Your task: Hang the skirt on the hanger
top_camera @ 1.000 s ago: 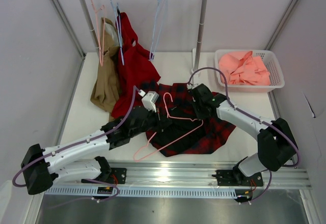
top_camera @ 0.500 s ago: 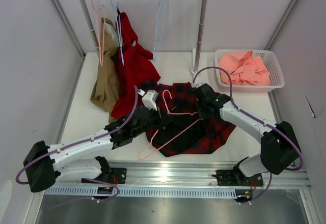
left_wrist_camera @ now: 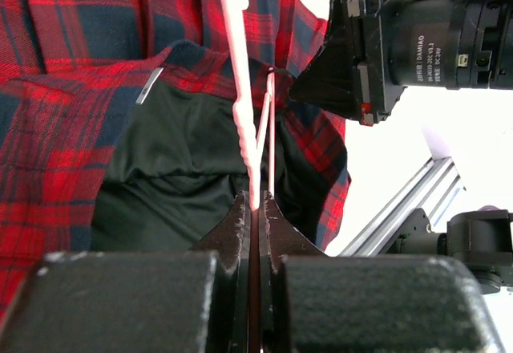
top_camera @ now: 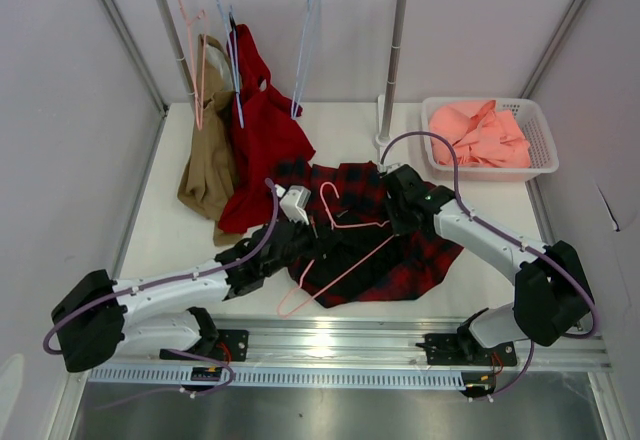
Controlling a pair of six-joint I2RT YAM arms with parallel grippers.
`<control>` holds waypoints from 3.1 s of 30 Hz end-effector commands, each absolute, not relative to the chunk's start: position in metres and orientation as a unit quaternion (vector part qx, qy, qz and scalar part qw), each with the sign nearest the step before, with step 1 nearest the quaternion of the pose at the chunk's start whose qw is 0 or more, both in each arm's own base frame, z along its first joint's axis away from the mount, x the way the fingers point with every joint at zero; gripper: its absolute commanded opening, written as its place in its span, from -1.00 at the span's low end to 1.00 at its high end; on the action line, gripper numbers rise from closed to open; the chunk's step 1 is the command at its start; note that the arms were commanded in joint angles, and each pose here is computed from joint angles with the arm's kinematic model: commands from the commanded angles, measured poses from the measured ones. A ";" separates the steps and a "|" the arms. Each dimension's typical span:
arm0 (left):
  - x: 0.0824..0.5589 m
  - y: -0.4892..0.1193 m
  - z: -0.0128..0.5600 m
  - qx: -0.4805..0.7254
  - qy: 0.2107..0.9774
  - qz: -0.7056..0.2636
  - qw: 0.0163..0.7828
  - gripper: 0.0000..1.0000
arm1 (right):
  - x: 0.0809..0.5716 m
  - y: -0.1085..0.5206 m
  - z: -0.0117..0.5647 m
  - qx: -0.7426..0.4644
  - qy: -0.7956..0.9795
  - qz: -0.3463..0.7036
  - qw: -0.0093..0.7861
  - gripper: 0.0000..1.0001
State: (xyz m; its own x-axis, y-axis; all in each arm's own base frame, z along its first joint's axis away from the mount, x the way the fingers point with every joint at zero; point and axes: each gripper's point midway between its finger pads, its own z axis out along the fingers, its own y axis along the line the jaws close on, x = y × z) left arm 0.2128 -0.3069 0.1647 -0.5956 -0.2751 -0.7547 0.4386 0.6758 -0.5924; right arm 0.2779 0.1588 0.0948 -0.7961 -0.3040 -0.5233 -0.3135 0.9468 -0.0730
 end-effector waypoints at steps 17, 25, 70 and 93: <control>0.225 -0.346 0.183 0.050 0.737 -0.463 0.491 -1.00 | 0.276 0.151 0.090 -0.123 0.956 0.011 0.265 -0.78; 0.227 -0.360 0.181 0.053 0.732 -0.468 0.492 -1.00 | 0.268 0.146 0.082 -0.102 0.961 0.012 0.255 -0.73; 0.234 -0.392 0.154 0.071 0.758 -0.443 0.473 -1.00 | 0.257 0.105 0.067 0.082 0.963 0.024 0.254 -0.18; 0.237 -0.431 0.134 0.148 0.765 -0.431 0.455 -1.00 | 0.307 0.142 0.176 0.023 0.897 0.198 0.394 0.04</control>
State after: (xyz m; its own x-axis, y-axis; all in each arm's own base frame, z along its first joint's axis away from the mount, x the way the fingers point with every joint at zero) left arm 0.2394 -0.4150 0.1221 -0.5668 -0.1919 -0.8012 0.5586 0.6252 -0.5450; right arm 0.2867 0.1180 0.1337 -0.7619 0.2128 -0.6117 0.0331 0.9560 0.2914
